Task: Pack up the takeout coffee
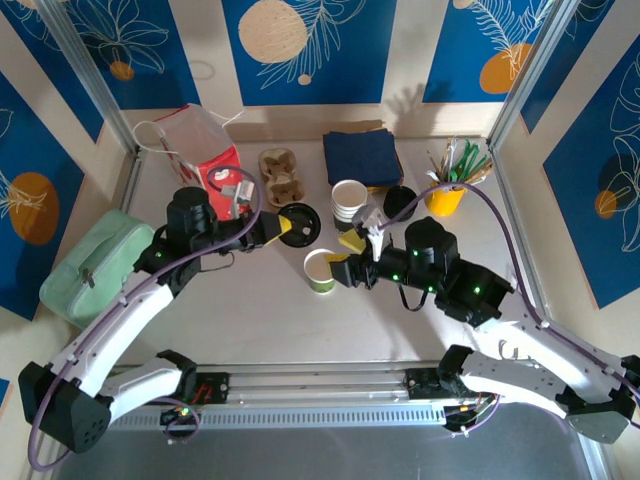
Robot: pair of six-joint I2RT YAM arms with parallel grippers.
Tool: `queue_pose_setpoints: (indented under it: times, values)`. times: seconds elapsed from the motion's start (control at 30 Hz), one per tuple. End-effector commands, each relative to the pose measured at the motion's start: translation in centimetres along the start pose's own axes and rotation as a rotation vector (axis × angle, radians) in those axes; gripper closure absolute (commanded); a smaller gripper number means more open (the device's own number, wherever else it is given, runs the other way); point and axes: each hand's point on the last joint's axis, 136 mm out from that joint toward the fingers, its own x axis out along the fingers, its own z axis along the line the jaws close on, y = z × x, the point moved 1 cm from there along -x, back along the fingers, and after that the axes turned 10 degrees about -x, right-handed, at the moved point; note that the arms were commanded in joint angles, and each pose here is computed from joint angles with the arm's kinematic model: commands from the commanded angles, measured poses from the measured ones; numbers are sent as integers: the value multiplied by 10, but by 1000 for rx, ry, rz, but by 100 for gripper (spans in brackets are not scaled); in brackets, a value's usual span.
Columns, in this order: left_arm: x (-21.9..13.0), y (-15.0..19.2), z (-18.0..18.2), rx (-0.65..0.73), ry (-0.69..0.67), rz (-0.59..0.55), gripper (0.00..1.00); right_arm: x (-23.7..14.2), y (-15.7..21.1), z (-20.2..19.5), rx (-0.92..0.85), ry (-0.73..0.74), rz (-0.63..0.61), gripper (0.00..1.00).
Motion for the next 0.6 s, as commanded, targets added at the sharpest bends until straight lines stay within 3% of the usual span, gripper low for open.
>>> queue_pose_setpoints:
  times: [0.0, 0.13, 0.4, 0.57]
  values:
    - [-14, 5, -4, -86, -15, 6, 89, 2, -4, -4, -265, 50, -51, 41]
    - [-24, 12, 1, -144, -60, 21, 92, 3, 5, 2, -458, 30, -50, 36]
    - [-37, 29, 8, -219, -102, 51, 93, 6, 18, 25, -823, -50, -125, 36]
    - [-37, 37, 12, -273, -102, 86, 92, 18, 11, 26, -996, 62, -171, 36]
